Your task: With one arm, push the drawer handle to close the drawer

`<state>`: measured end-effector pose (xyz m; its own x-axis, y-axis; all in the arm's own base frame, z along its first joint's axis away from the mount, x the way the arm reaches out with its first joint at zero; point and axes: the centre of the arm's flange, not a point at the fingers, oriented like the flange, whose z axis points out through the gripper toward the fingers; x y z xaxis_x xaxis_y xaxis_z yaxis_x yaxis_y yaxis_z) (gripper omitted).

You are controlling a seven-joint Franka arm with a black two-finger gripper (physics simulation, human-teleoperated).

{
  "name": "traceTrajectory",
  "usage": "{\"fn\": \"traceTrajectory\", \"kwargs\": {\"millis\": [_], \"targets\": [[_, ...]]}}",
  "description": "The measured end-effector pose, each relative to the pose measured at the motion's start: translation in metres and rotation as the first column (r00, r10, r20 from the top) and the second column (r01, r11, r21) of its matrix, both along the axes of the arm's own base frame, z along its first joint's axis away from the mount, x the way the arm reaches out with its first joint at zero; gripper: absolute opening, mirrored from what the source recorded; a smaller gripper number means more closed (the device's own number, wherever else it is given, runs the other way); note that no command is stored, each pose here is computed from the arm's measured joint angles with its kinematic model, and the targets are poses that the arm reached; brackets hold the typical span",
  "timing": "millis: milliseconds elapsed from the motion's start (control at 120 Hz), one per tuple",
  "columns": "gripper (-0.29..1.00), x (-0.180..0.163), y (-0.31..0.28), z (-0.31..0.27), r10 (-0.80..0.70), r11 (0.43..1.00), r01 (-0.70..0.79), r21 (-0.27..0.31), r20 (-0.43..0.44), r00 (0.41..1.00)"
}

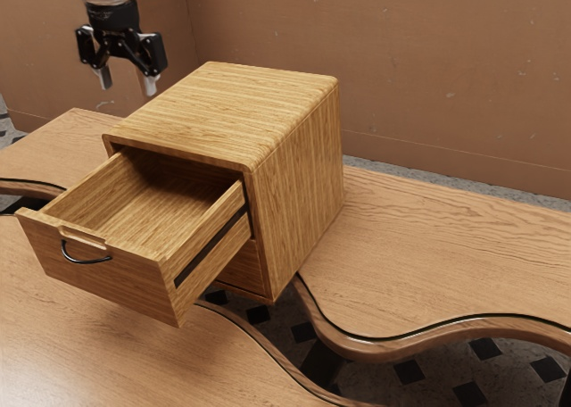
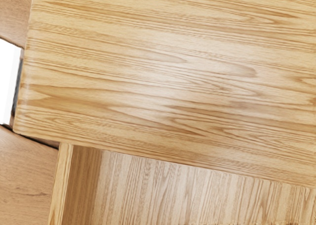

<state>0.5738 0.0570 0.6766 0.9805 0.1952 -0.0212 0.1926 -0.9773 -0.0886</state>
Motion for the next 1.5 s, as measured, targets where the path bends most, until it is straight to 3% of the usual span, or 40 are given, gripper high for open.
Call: {"fn": "traceTrajectory", "kwargs": {"millis": [200,258,358,467,583,650,708,767,950,1117,1225,1500], "targets": [[0.68,0.002,0.002,-0.004,-0.063,0.998,0.063,-0.027,-0.008,0.998],[0.69,-0.006,0.005,0.019,-0.069,0.997,0.070,-0.026,0.036,0.997],[0.69,-0.080,-0.019,0.125,-0.095,0.995,0.095,0.008,0.198,0.976],[0.70,-0.134,-0.060,0.143,-0.133,0.991,0.130,0.029,0.178,0.975],[0.70,-0.274,-0.093,0.071,-0.058,0.994,0.047,0.094,0.112,0.992],[0.70,-0.327,-0.085,0.008,-0.032,0.998,0.026,0.054,0.099,0.995],[0.70,-0.346,-0.084,-0.032,-0.026,0.999,0.024,0.026,0.088,0.996],[0.70,-0.345,-0.086,-0.057,-0.014,1.000,0.013,0.002,0.076,0.997],[0.68,-0.329,-0.109,-0.116,-0.015,1.000,0.015,0.009,0.037,0.999],[0.35,-0.323,-0.108,-0.136,-0.051,0.999,0.052,0.000,0.064,0.997],[0.17,-0.300,-0.086,-0.148,-0.024,0.999,0.025,-0.020,0.058,0.998],[-0.04,-0.260,-0.064,-0.172,-0.073,0.997,0.075,-0.033,0.078,0.994]]}}
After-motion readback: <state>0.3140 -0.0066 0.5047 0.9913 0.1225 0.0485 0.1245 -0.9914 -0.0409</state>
